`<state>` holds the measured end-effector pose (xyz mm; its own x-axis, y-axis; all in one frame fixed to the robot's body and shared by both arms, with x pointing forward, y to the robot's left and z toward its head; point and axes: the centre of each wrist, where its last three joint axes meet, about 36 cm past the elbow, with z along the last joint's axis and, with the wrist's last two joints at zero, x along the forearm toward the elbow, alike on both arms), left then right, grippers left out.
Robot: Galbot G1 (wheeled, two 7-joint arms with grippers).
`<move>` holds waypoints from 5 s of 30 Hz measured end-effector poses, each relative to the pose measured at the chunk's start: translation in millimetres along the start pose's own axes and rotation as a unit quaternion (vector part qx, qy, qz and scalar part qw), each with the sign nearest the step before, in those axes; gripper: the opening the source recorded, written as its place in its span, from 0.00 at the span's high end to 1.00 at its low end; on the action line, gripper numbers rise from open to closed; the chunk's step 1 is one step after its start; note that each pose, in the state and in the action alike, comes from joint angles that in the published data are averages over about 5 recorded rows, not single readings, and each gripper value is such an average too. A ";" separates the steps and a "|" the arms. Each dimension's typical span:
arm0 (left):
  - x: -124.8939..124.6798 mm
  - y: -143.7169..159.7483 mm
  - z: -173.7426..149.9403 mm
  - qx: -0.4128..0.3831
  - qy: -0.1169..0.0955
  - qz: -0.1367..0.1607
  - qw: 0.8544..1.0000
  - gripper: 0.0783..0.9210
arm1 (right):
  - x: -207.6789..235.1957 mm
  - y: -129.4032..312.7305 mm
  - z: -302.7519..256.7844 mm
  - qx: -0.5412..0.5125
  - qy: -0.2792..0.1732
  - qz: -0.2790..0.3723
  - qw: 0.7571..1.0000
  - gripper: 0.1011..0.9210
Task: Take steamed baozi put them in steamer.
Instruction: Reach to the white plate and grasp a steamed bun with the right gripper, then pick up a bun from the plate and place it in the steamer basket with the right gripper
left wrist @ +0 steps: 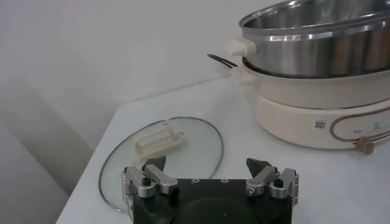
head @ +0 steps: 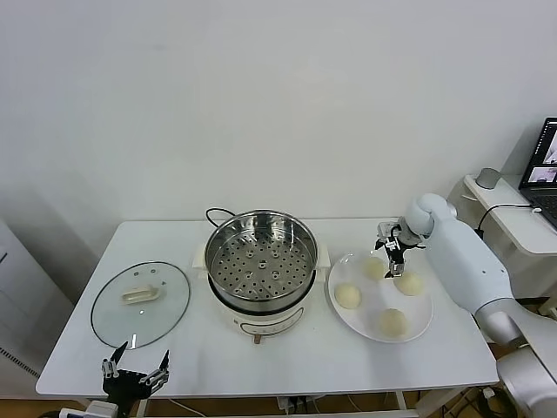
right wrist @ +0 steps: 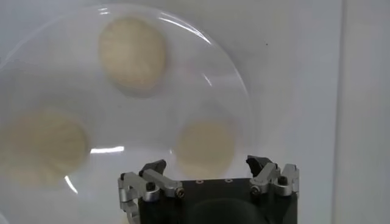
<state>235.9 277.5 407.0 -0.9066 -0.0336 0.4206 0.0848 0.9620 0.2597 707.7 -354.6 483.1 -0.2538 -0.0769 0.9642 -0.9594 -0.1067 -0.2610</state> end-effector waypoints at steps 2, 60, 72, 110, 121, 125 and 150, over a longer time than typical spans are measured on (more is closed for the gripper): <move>-0.1 0.0 0.1 0.000 0.000 0.000 1.000 0.12 | -4.0 0.1 -0.7 -0.001 0.002 -0.001 1.000 0.12; -9.2 -2.3 -2.1 -0.007 -0.008 -0.004 1.000 0.12 | 68.8 -59.2 -32.0 -0.001 -0.047 0.047 0.998 0.45; -13.5 -4.6 -3.8 -0.018 -0.011 -0.018 1.000 0.12 | 163.7 -138.9 -121.9 0.081 -0.099 0.054 0.990 0.44; -12.7 -12.9 -4.9 -0.010 -0.007 -0.025 1.000 0.12 | 117.8 -131.4 -322.2 0.562 -0.109 0.033 0.819 0.44; -14.3 -13.7 -4.6 -0.009 -0.008 -0.024 1.000 0.12 | 92.1 -118.9 -333.3 0.574 -0.100 0.038 0.812 0.44; -15.3 -15.0 -4.0 -0.008 -0.007 -0.022 1.000 0.12 | 84.6 -116.1 -333.1 0.576 -0.096 0.041 0.811 0.44; -17.9 -16.9 -3.3 -0.007 -0.007 -0.018 1.000 0.12 | 108.9 -128.7 -311.4 0.557 -0.124 0.052 0.819 0.12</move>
<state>252.1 261.0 398.0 -0.9149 -0.0636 0.3986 0.0583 0.9563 0.2864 765.3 -40.5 636.2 -0.1620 -0.3281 0.9306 -0.1904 -0.9150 -0.3558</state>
